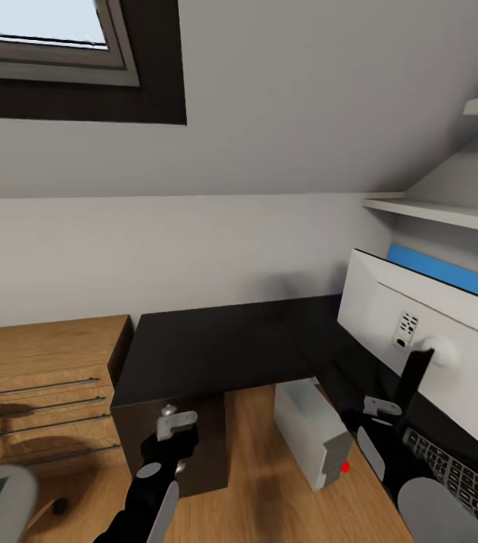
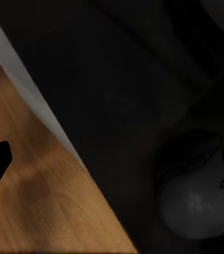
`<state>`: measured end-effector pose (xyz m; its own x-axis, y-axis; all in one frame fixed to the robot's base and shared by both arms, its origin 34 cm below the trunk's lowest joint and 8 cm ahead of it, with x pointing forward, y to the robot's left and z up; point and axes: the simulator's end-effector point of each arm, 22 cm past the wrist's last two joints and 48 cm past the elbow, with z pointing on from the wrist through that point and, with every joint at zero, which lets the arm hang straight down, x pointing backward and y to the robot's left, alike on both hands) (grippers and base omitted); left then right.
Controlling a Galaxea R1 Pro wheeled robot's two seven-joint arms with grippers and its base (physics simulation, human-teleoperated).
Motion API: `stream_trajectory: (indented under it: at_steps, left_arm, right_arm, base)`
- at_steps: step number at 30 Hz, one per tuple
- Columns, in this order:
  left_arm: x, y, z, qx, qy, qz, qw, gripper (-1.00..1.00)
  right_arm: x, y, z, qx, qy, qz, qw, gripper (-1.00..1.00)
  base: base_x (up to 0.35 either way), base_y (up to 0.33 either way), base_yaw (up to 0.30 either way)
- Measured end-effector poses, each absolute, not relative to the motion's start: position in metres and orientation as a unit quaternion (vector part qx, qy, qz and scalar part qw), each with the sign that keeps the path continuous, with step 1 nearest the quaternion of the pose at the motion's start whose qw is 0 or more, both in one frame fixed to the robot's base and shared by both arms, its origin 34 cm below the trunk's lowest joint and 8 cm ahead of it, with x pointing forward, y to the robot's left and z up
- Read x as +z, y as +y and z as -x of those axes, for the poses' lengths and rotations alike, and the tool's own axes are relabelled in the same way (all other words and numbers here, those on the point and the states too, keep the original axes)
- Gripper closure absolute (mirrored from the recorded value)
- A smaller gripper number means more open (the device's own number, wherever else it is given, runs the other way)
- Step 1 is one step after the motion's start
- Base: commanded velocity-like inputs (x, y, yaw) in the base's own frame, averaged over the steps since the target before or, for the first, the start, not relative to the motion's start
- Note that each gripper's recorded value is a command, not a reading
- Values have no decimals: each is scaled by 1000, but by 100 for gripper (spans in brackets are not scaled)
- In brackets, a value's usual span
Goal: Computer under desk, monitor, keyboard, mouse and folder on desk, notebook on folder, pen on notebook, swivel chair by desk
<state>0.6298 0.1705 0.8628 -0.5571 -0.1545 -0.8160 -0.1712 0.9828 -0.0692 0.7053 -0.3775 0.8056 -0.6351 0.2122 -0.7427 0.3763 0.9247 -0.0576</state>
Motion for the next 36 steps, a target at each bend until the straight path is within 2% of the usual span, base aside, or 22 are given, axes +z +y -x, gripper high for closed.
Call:
stream_trajectory:
  at_steps: [8,14,22,31,36]
  left_arm:
    - [864,171,-630,9,882,92,462,-100]
    - [866,172,-630,9,881,93,464,-100]
    - [868,172,-630,9,880,94,466,-100]
    - [868,172,-630,9,880,94,466,-100]
    - [868,172,-630,9,880,94,466,-100]
  right_arm:
    - [809,-377,-708,-103,896,-165,400,-100]
    - [812,-377,-709,-102,895,-165,402,-100]
    - [815,-377,-709,-101,894,-165,405,-100]
    - [815,-376,-710,-101,893,-164,406,-100]
    - [816,-376,-710,-101,893,-163,407,-100]
  base:
    - [-249,125,-11]
    - [-99,59,-137]
    - [-20,12,-156]
    - [12,1,-18]
    - [198,0,-2]
